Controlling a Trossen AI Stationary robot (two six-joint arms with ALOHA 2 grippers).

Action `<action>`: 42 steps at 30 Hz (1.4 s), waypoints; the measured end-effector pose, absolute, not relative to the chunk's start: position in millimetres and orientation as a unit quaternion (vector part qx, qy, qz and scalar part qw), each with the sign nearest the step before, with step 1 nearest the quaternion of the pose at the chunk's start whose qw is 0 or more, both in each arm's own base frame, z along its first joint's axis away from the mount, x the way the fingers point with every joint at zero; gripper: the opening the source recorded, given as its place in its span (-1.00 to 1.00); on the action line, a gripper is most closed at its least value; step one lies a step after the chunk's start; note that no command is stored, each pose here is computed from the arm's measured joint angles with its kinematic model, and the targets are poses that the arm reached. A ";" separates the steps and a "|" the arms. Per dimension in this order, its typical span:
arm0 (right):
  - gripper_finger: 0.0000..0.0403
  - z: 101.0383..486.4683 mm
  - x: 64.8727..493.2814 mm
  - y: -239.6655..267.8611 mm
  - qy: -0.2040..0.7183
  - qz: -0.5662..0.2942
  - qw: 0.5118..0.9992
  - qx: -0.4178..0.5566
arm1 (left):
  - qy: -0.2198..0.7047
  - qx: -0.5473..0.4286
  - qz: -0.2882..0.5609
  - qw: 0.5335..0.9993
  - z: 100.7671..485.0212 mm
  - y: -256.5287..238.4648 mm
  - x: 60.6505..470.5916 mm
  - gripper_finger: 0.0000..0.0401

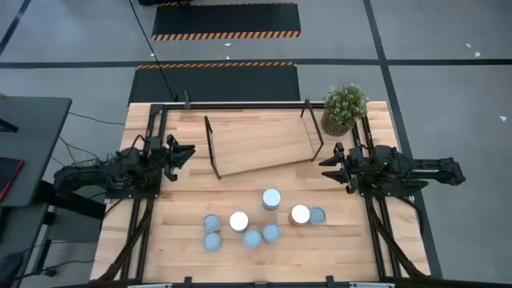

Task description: Pick and place cans onto a shelf

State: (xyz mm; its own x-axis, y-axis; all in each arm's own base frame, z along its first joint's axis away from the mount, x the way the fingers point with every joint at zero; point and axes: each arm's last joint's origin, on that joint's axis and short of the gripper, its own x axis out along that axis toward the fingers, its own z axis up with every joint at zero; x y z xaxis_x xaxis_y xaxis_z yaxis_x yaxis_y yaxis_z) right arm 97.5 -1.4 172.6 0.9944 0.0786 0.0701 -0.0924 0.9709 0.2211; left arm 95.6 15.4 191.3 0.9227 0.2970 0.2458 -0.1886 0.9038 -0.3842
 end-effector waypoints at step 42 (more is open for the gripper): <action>-0.10 173.2 97.4 -1.4 -0.034 0.043 0.992 0.112 | -0.258 -0.428 0.105 0.860 202.7 18.2 90.6 -0.52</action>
State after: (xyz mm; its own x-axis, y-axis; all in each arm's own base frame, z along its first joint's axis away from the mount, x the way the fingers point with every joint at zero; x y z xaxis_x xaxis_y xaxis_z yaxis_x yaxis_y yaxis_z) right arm 97.4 -1.4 173.2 0.9940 0.0783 0.0770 -0.0936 0.9710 0.2202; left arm 90.6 18.2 202.7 0.8451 0.4014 0.3531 0.0393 0.6121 -0.7898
